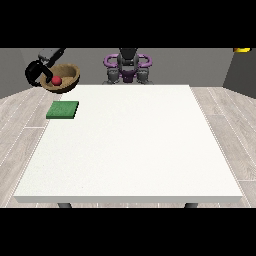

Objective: Pick the cup and pour the ball into the bowl, then pick the bowl and place it on the pad

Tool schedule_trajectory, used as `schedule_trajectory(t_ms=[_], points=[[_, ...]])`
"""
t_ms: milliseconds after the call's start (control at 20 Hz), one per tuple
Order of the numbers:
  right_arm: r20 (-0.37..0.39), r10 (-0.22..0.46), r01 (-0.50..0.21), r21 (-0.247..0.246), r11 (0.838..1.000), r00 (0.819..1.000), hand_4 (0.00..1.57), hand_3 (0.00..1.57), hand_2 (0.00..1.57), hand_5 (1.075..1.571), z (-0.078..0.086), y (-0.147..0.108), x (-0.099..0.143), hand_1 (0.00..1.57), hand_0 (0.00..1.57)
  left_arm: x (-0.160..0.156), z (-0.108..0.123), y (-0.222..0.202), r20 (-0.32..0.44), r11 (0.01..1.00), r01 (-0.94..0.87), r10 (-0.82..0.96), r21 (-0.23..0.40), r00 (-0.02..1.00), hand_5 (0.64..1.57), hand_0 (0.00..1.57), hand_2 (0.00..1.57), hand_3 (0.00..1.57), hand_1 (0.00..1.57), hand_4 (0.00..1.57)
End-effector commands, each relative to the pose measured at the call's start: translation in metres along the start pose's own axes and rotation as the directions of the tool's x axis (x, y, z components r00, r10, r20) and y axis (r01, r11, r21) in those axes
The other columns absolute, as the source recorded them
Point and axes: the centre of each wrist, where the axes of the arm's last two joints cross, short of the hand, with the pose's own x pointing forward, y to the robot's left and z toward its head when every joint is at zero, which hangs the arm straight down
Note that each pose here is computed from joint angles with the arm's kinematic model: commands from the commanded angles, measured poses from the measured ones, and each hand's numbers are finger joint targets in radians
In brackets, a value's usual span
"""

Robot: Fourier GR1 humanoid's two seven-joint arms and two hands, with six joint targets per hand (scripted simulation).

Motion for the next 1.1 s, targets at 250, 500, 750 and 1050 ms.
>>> schedule_trajectory(t_ms=[250,500,750,1050], points=[[0.017,-0.003,0.002,0.036,0.999,1.0,1.12,0.38,1.57,1.568,-0.001,-0.01,0.001,1.57,1.57,-0.009,0.011,0.02,0.005,0.999,0.015,-0.015,0.035,1.0,1.555,0.0,0.0,0.0,0.0,1.21],[0.041,-0.152,0.153,-0.027,0.988,0.988,1.07,0.49,1.57,1.567,-0.01,-0.002,0.0,1.57,1.57,0.023,0.002,0.027,0.122,1.0,0.01,-0.013,0.023,0.992,1.551,0.0,0.0,0.0,0.0,1.21],[0.007,-0.184,0.184,0.002,0.983,0.983,1.02,0.54,1.57,1.571,-0.006,0.019,-0.038,1.57,1.57,0.001,0.008,0.015,0.099,1.0,0.008,-0.006,-0.021,0.995,1.555,0.0,0.0,0.0,0.0,1.21],[-0.031,-0.27,0.268,-0.059,0.962,0.962,0.71,0.88,1.57,1.571,-0.012,-0.018,-0.02,1.57,1.57,0.018,0.004,0.021,0.095,1.0,0.007,-0.008,0.01,0.995,1.561,0.0,0.0,0.0,0.0,1.19]])
